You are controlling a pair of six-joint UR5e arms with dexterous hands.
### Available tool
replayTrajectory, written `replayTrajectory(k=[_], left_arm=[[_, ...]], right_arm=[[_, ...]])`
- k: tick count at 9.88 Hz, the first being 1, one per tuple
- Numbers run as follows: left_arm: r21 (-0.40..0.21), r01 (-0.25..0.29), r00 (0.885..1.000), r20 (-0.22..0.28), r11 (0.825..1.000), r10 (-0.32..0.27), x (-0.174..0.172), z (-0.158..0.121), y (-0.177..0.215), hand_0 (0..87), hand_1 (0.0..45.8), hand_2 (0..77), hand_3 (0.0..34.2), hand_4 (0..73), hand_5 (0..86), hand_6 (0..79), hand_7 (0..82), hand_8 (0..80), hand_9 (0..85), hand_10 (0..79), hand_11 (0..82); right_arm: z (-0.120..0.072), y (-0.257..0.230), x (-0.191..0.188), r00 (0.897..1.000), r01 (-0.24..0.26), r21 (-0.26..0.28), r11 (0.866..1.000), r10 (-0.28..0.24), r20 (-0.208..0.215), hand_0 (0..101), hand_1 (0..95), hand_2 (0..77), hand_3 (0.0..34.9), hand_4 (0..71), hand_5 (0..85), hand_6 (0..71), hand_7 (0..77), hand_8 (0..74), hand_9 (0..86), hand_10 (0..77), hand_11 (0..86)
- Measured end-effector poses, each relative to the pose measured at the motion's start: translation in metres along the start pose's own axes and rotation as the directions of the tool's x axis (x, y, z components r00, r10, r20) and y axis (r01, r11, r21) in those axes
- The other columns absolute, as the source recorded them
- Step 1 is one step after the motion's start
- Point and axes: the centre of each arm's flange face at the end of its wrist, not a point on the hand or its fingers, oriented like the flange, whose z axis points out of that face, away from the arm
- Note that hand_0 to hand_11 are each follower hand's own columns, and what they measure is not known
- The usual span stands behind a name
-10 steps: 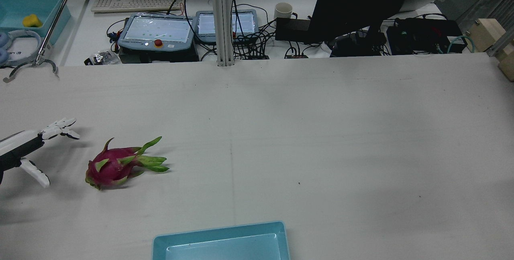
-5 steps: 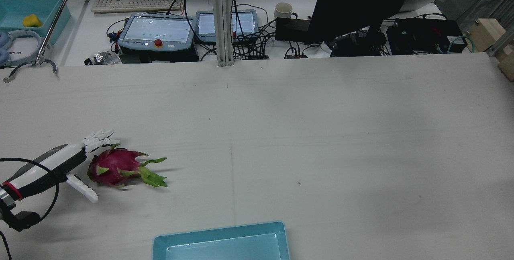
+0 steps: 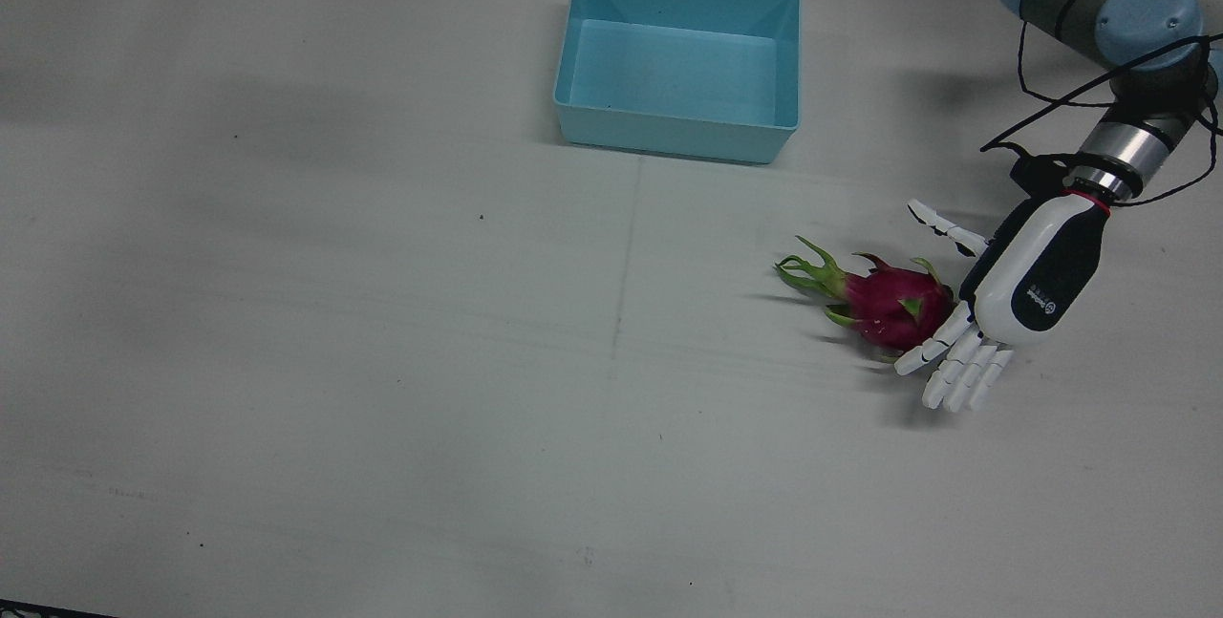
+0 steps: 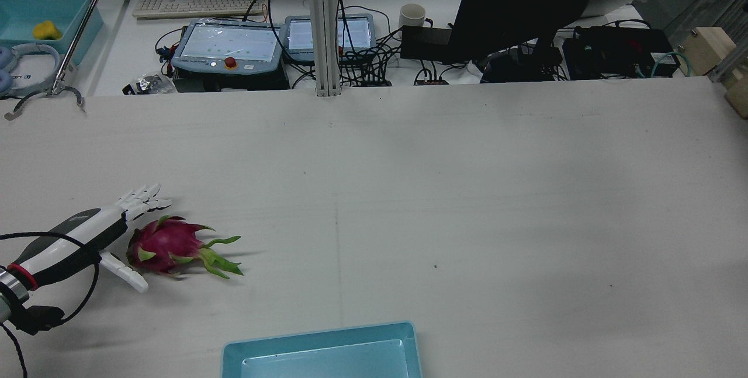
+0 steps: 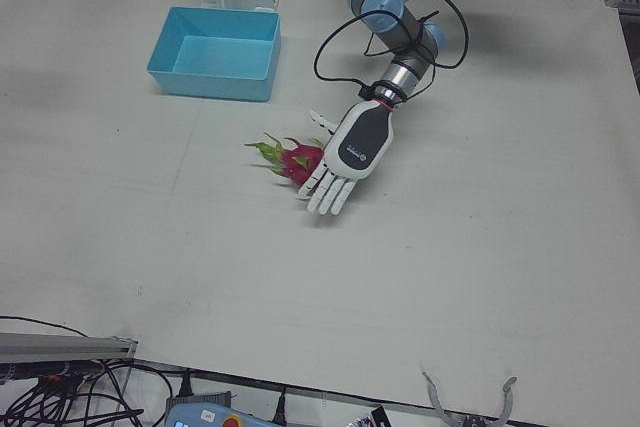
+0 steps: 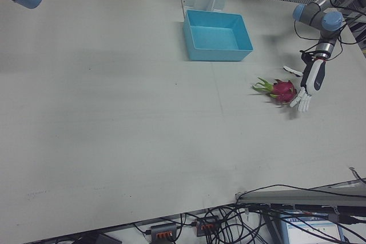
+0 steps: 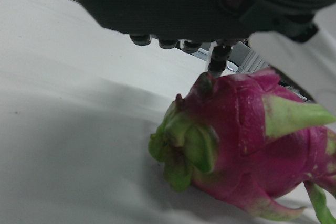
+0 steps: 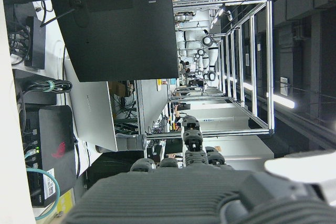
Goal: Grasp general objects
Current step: 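Reach the open left hand over the dragon fruit from its near side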
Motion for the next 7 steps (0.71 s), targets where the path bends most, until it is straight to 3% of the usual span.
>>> replayTrajectory(k=[2, 7], left_arm=[[0.029, -0.04, 0.999, -0.007, 0.999, 0.04, 0.0, 0.0, -0.003, 46.8, 0.0, 1.1, 0.3, 0.0, 9.3, 0.5, 2.2, 1.1, 0.5, 0.5, 1.1], [0.088, -0.148, 0.988, -0.039, 0.985, 0.152, 0.01, 0.006, 0.001, 48.8, 0.0, 1.1, 0.3, 0.0, 7.6, 0.5, 1.6, 1.1, 0.5, 0.5, 1.1]], right_arm=[[0.0, 0.0, 0.0, 1.0, 0.0, 0.0, 1.0, 0.0, 0.0, 0, 5.4, 1.6, 0.0, 0.0, 0.5, 0.0, 0.0, 0.0, 1.1, 0.0, 0.5], [0.0, 0.0, 0.0, 1.0, 0.0, 0.0, 1.0, 0.0, 0.0, 0, 5.4, 1.6, 0.1, 0.0, 0.5, 0.0, 0.0, 0.0, 0.5, 0.0, 0.5]])
